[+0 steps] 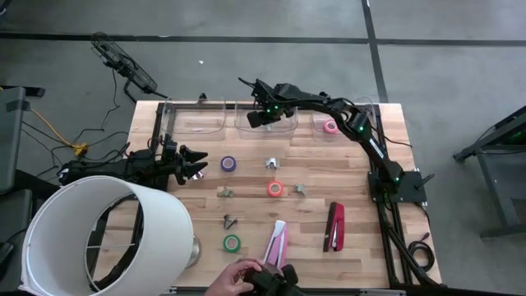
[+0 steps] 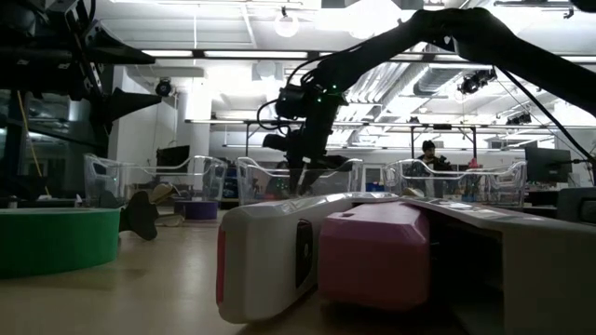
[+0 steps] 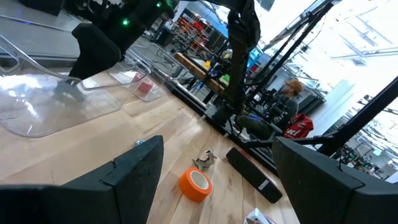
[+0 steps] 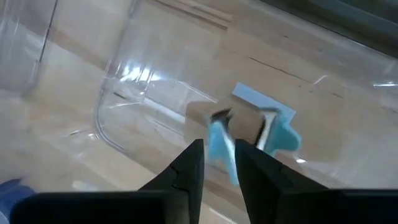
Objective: Pick and place Stapler, Stapler remover, tape
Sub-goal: Put the right blue stapler remover into the middle transparent bin, then put the right gray stapler remover into the middle transparent bin
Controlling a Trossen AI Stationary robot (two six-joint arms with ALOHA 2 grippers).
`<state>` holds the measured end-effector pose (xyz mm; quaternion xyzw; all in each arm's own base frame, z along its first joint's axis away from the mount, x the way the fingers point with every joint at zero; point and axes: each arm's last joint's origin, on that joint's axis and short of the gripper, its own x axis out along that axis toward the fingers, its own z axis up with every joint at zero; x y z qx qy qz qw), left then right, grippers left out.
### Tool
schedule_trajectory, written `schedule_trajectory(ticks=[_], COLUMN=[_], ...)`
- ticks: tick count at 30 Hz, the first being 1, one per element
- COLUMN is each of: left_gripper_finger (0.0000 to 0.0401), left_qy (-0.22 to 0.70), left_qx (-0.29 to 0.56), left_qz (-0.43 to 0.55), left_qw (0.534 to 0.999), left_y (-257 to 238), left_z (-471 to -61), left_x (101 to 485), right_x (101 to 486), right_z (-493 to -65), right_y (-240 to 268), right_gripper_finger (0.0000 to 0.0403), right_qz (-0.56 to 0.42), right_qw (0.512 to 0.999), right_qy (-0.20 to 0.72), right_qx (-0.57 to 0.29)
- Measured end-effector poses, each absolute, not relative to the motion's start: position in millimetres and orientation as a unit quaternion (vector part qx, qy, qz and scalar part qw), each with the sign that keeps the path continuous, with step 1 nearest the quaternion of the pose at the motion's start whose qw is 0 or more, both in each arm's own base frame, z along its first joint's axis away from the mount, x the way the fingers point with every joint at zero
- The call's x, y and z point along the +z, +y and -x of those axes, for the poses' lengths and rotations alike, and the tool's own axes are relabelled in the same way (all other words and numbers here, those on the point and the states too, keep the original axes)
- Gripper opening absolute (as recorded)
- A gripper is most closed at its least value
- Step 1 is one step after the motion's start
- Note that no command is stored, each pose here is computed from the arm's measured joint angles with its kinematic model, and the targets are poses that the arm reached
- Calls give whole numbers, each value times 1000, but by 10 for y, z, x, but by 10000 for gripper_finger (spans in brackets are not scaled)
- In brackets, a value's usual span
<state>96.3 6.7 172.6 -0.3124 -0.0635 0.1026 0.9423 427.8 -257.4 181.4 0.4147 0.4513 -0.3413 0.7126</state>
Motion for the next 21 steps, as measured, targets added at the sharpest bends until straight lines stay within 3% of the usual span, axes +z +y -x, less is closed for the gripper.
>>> schedule_trajectory(ticks=[10,21], left_gripper_finger=[296,296], left_qy=[-64,-64], left_qx=[103,103], left_qz=[313,312], left_qw=[942,942], left_y=[67,67], left_z=[-963,-963], left_x=[1726,1726], right_x=[1870,2505], right_z=[-4276,-4050], right_y=[-2568,-2415], right_gripper_finger=[120,124], right_qz=[-403,-312], right_qw=[730,777], right_qy=[456,477], right_qx=[-311,-266])
